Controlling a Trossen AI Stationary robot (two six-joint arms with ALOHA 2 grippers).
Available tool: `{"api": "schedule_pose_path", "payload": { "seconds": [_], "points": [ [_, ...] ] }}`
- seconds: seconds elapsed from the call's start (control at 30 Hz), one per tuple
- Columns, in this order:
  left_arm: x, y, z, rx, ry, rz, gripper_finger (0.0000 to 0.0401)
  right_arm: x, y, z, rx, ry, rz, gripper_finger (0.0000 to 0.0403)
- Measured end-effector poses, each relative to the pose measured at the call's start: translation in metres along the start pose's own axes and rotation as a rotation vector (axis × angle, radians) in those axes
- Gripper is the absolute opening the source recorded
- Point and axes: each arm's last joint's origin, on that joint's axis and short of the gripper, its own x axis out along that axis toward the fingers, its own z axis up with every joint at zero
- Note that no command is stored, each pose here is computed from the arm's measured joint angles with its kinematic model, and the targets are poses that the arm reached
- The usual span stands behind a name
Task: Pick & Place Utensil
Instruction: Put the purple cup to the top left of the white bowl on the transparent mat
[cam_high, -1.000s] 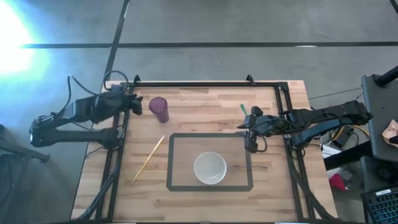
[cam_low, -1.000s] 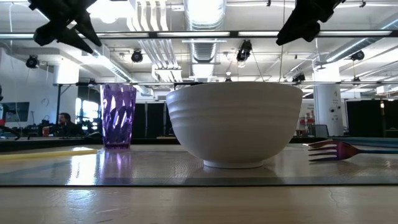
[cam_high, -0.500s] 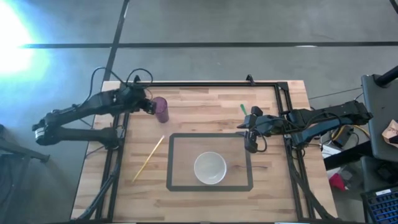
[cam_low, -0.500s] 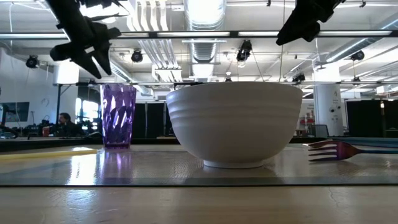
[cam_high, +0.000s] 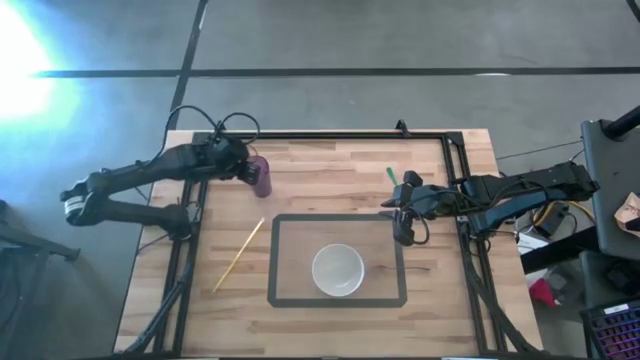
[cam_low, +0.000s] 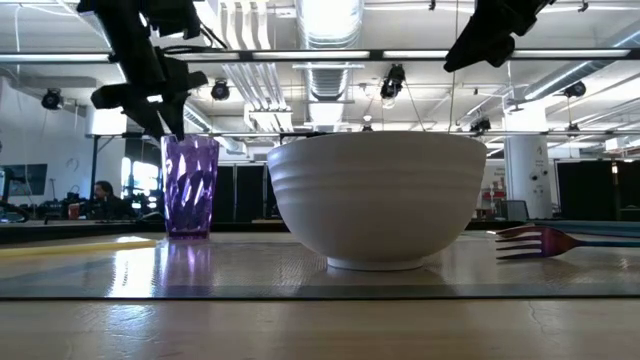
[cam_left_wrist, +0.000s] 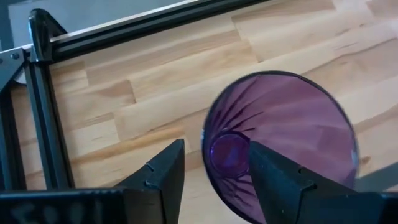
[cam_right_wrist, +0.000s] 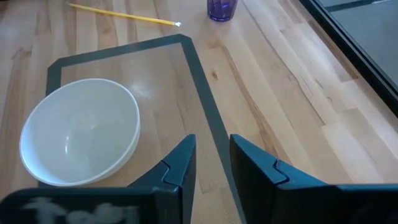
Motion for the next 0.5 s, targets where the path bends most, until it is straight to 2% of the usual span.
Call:
{"api": "schedule_pose_path", "payload": {
  "seconds": [0.5],
  "points": [
    [0.014, -0.006, 0.0, 0.036, 0.043, 0.04, 0.0157, 0.0, 0.0, 0.0, 0.001, -0.001, 0.0, 0.0103]
  ]
}}
